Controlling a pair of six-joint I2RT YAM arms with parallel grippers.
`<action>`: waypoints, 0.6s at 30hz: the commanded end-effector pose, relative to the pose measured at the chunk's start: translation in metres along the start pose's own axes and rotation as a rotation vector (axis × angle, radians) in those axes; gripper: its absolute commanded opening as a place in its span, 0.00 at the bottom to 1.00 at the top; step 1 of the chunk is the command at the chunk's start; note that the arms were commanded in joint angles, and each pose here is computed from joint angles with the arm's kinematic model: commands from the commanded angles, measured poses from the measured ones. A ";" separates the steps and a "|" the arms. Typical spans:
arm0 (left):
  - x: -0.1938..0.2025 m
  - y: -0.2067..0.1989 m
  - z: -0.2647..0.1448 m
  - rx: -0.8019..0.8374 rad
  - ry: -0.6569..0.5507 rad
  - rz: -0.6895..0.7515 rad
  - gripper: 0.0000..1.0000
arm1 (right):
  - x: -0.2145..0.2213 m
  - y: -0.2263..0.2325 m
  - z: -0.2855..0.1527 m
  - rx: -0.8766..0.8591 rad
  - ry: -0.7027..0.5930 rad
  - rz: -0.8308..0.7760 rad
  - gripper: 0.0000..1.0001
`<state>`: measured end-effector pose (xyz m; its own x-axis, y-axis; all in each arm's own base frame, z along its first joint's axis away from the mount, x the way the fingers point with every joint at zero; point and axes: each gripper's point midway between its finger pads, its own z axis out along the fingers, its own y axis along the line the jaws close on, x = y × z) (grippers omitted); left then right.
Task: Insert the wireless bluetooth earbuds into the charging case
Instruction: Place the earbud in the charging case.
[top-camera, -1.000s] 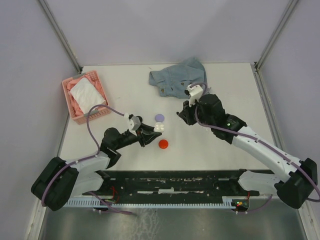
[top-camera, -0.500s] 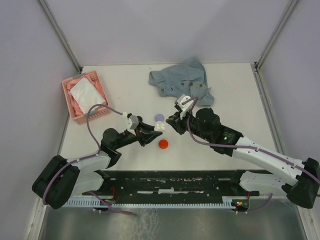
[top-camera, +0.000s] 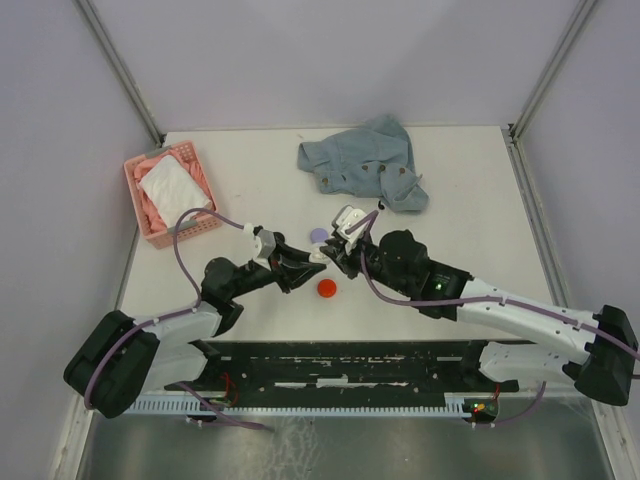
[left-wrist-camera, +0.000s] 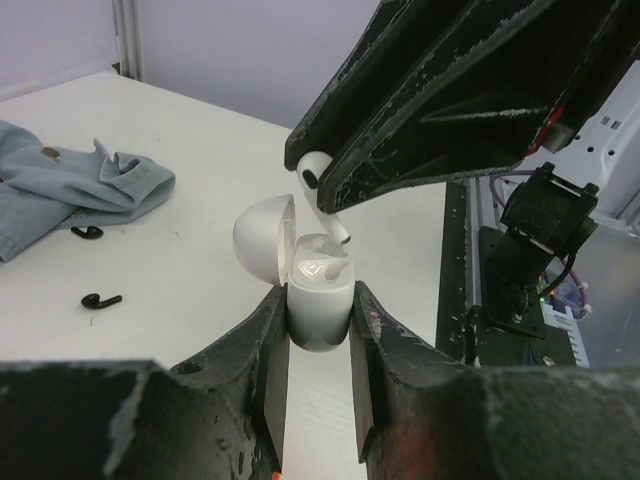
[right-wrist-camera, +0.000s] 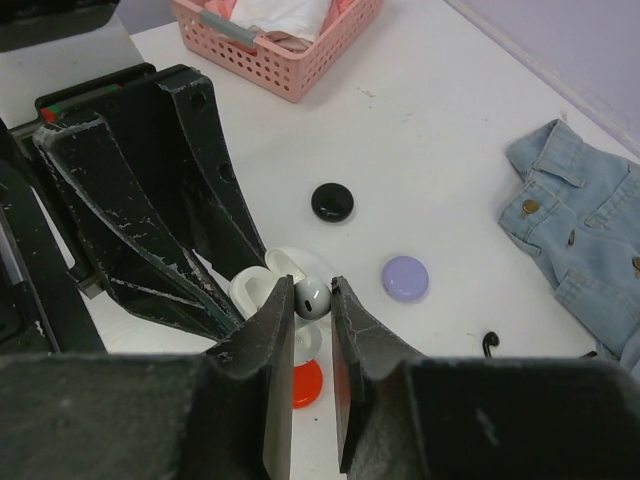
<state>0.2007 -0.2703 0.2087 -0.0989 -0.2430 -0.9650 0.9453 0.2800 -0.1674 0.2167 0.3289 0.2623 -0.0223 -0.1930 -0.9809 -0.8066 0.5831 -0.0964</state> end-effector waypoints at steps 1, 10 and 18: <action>-0.031 -0.010 0.009 0.052 -0.087 0.030 0.04 | -0.006 -0.001 0.006 0.037 -0.039 -0.053 0.12; -0.033 -0.007 0.010 0.032 -0.102 0.012 0.04 | -0.001 0.011 0.008 0.015 -0.035 -0.091 0.12; -0.032 0.007 0.011 -0.042 -0.103 -0.024 0.03 | -0.007 0.025 -0.001 -0.060 -0.083 -0.082 0.12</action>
<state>0.2032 -0.2702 0.2104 -0.1373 -0.2681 -0.9535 0.9330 0.2884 -0.2154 0.2129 0.3374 0.2524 0.0579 -0.2382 -0.9695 -0.7981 0.5724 -0.1883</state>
